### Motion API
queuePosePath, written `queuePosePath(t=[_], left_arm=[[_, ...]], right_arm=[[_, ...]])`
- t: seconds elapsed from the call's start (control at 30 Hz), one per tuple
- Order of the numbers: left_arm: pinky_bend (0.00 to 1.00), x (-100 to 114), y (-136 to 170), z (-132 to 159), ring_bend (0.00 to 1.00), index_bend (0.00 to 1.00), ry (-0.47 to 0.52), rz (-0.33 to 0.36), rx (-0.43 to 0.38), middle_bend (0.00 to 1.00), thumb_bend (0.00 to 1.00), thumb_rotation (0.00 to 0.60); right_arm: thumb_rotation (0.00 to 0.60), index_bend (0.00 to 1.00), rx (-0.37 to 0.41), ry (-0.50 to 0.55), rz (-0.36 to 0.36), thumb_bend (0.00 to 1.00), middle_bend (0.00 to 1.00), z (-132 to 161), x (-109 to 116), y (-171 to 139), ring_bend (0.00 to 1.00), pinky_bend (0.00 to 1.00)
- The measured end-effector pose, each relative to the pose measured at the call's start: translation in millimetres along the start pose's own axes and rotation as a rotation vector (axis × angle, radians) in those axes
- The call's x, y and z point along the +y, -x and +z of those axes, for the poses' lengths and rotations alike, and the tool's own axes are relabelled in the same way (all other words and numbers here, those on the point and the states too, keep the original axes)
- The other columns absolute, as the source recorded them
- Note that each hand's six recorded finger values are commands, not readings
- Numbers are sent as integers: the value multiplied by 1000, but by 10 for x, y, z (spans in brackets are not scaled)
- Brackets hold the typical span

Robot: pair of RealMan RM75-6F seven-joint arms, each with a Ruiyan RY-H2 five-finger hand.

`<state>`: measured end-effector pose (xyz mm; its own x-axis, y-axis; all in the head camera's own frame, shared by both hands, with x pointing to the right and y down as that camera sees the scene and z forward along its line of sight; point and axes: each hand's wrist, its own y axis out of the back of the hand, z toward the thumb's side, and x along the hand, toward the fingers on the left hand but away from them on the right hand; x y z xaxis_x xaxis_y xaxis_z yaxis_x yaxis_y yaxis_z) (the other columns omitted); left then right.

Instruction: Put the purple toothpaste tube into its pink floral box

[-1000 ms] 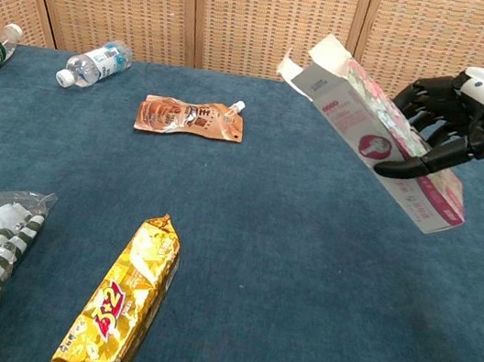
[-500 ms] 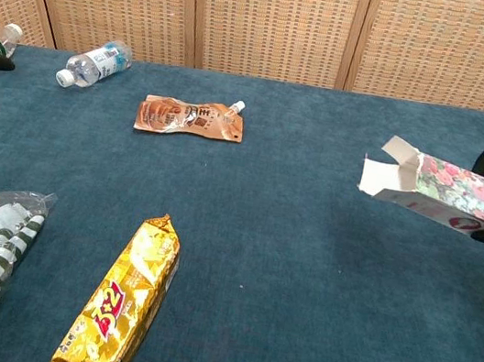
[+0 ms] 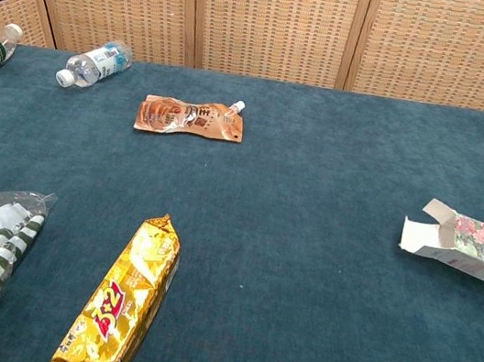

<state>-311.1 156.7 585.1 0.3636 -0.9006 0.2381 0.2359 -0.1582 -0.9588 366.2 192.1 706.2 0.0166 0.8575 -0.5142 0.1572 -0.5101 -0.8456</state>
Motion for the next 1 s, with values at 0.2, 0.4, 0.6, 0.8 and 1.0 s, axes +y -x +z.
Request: queuePosePath(t=[0.2,0.4,0.6,0.8,1.0], left_arm=[[0,-70,86,-4,0,0,39,-3,11,0,43,600],[0,-113,162,-49,0,0,71,-6,29,0,43,600],[0,-128,278,-128,0,0,105,-20,60,0,43,600],[0,-144,498,-241,0,0,146,-62,116,0,43,600],[0,-219,781,-345,0,0,183,-108,165,0,43,600]], right_arm=[[600,278,-8,11,51,90,22,-18,-129,-45,21,163],[600,70,14,13,90,89,0,40,-138,-90,0,0],[600,40,55,-10,48,89,0,128,19,-175,0,0],[600,40,126,-81,-89,89,0,222,318,-391,0,0],[600,40,182,-180,-192,88,0,169,552,-706,0,0]])
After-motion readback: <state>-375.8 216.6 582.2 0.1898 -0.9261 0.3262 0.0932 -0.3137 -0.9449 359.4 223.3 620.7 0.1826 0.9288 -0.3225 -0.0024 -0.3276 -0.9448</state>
